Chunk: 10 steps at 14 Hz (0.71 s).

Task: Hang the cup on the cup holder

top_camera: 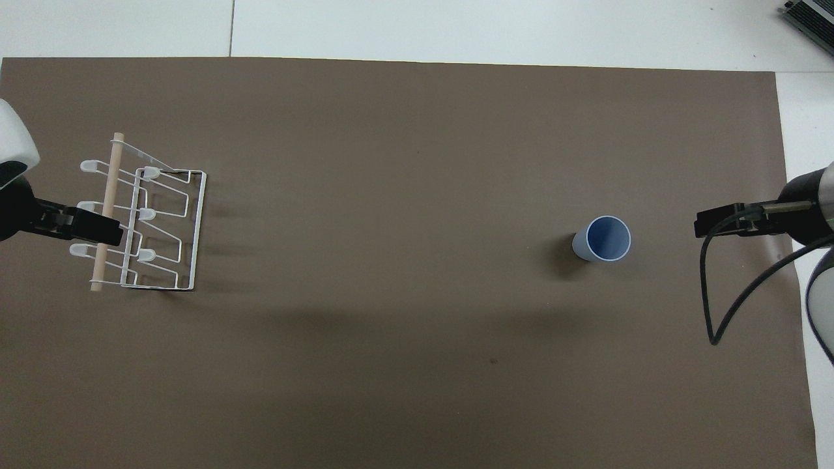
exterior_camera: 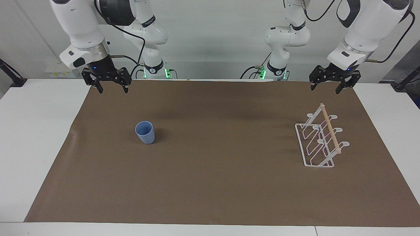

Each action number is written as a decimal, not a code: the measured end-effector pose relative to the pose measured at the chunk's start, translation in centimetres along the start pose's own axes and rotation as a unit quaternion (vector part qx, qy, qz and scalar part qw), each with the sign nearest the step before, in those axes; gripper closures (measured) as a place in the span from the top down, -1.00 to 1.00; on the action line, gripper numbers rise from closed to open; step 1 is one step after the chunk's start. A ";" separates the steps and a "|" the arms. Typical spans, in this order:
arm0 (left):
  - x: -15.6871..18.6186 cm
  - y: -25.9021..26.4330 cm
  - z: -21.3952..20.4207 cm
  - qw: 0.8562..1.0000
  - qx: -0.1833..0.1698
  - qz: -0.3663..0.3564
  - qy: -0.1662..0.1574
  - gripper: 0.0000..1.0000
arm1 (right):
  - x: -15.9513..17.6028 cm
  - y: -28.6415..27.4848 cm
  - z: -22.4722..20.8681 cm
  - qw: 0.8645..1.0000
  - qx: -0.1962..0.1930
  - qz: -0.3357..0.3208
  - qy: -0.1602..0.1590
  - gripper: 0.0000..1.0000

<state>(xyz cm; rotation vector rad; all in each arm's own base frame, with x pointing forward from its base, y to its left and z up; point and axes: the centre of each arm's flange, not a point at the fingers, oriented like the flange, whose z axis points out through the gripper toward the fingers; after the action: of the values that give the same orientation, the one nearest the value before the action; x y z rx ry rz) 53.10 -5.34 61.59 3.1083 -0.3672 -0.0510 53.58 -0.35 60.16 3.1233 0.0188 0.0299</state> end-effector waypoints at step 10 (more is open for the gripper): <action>0.0 0.0 0.0 1.000 0.000 0.000 0.000 1.00 | 1.0 0.7 1.1 0.999 -0.002 0.005 0.041 1.00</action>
<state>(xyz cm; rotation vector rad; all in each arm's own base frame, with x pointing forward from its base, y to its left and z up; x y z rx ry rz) 53.10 -5.34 61.59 3.1083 -0.3671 -0.0510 54.57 -1.10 59.06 3.1163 0.0057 0.1582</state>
